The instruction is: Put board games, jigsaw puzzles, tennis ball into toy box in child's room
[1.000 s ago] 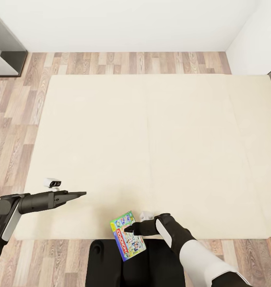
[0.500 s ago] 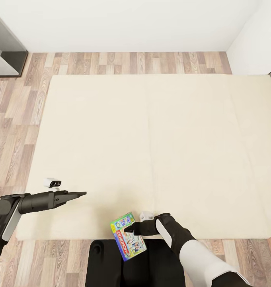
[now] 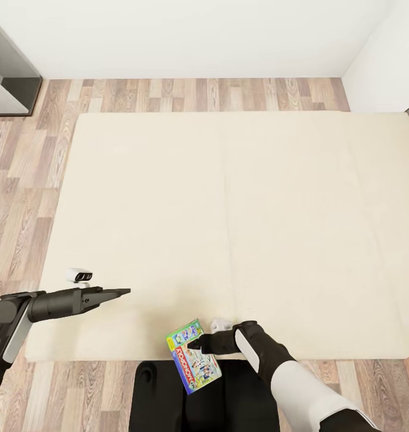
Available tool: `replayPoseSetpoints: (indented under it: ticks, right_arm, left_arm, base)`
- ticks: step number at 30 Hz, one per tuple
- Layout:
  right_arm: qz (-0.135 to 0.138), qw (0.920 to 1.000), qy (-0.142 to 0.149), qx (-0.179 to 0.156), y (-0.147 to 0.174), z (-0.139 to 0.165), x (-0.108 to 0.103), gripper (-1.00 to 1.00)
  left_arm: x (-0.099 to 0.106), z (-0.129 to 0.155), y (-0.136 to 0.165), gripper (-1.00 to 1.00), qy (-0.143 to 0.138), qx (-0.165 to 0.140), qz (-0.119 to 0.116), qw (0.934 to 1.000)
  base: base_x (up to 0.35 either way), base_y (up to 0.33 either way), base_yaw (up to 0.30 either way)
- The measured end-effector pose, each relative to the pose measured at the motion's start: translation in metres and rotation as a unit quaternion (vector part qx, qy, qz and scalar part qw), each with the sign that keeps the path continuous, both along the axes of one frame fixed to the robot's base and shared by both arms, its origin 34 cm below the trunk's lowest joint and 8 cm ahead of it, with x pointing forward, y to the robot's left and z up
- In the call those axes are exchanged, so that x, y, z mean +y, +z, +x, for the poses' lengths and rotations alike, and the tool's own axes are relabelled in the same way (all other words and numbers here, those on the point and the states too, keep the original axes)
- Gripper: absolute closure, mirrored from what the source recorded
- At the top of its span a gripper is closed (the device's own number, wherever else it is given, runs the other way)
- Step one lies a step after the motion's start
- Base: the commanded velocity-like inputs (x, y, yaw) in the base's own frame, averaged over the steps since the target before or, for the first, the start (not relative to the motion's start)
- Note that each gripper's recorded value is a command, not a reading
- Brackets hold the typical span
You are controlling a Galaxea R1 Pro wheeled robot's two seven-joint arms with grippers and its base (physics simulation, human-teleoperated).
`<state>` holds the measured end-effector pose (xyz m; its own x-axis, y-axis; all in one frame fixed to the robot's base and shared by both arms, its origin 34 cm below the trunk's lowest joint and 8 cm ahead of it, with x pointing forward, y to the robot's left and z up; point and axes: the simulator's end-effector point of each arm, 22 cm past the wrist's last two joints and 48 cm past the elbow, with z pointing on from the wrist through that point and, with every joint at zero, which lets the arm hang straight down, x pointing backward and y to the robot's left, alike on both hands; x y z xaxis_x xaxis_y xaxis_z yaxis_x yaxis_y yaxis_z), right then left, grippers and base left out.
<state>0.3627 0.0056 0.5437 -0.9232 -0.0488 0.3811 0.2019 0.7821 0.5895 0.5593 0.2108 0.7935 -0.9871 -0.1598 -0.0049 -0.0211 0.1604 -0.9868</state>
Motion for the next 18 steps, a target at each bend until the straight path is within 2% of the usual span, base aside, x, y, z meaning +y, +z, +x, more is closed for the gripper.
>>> replayPoseSetpoints:
  ticks: [12,18]
  right_arm:
    - [-0.008,1.0,0.0,0.002,-0.002,-0.014,-0.007,-1.0]
    - [-0.024,0.9997,0.003,0.006,-0.009,-0.023,-0.03,-1.0]
  left_arm:
    - [0.01,-0.003,-0.006,-1.0,0.003,0.011,0.009,0.9999]
    - [0.021,-0.003,-0.006,-1.0,-0.002,0.011,0.022,0.9997]
  base:
    - [0.0,0.0,0.0]
    - [0.0,0.0,0.0]
